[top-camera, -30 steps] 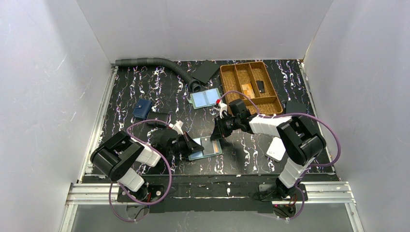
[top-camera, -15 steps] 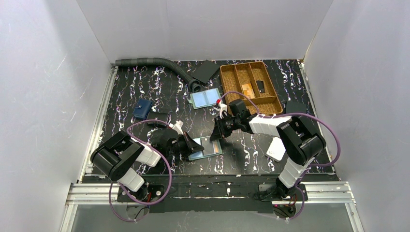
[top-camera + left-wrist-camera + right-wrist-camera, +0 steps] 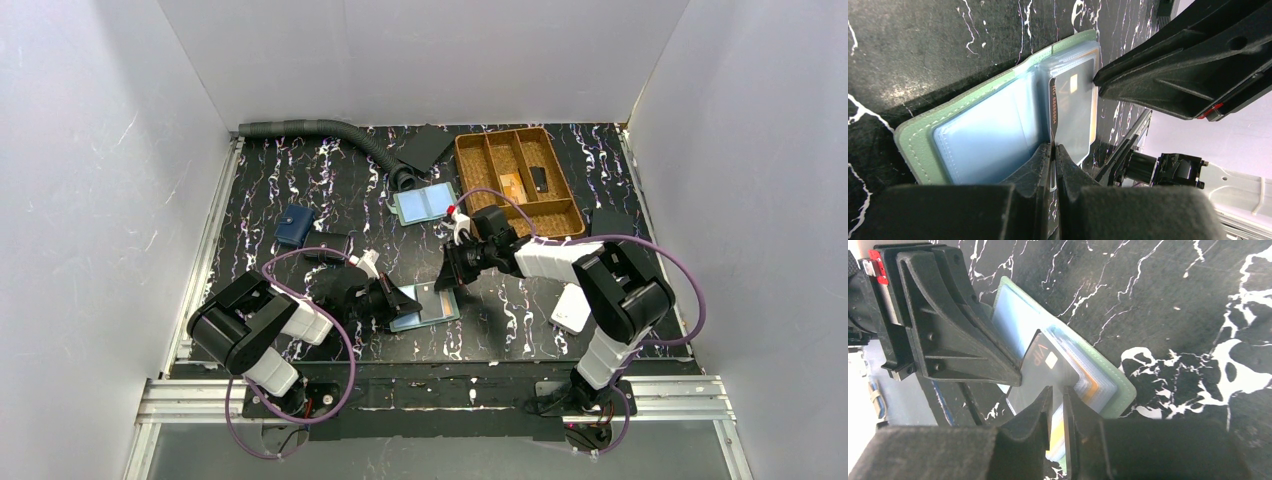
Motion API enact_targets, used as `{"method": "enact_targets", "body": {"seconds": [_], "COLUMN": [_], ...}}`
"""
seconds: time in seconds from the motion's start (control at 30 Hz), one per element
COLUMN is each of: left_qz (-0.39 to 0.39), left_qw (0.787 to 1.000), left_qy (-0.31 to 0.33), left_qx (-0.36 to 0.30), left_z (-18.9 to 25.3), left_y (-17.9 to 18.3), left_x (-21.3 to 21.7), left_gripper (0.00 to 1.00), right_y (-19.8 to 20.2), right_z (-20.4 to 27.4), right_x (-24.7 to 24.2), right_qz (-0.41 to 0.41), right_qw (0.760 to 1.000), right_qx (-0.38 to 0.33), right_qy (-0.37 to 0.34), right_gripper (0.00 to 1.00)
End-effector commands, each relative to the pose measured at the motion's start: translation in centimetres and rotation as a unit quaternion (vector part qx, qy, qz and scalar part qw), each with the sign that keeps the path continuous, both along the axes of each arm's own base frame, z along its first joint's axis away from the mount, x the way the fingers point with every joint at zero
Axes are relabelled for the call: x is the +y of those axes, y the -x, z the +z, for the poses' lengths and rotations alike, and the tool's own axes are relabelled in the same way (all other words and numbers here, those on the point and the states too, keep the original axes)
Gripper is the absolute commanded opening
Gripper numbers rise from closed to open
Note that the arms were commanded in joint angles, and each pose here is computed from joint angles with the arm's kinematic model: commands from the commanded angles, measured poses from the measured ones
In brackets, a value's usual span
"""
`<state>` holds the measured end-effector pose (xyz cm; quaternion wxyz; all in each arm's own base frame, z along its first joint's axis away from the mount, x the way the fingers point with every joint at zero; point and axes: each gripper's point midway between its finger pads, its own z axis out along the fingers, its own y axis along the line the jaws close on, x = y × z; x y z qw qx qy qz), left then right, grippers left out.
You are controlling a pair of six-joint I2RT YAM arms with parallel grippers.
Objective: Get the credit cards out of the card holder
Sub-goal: Remove the credit card from the card holder.
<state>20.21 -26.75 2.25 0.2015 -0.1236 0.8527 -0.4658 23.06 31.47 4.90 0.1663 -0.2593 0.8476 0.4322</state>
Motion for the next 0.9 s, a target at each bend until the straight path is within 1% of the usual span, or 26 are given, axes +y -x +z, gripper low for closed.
{"method": "enact_targets", "body": {"seconds": [0.0,0.2,0.5,0.63,0.87], "left_qz": [0.009,0.007,0.006,0.006,0.008], "left_qw": [1.000,1.000,1.000,1.000,1.000], "left_qy": [-0.019,-0.017,-0.016,-0.015,-0.015], "left_qx": [0.007,0.009,0.008,0.007,0.008], "left_z": [-1.0,-1.0,-0.9,-0.9,-1.0], "left_y": [0.0,0.0,0.0,0.0,0.0], "left_x": [0.8,0.6,0.6,0.6,0.8], "left_gripper": [0.00,0.00,0.00,0.00,0.00], "right_y": [-1.1,-0.7,0.5,0.2,-0.4], "right_z": [1.0,0.7,1.2,0.5,0.4], "right_x": [-0.4,-0.1,0.8,0.5,-0.1], "right_qz": [-0.014,-0.006,0.017,0.007,-0.007], "right_qw": [0.999,1.000,1.000,1.000,0.999], "right_qx": [-0.043,-0.030,-0.013,-0.011,-0.029], "right_qy": [0.011,0.006,-0.023,-0.008,0.014], "right_gripper": [0.22,0.22,0.23,0.22,0.22]}}
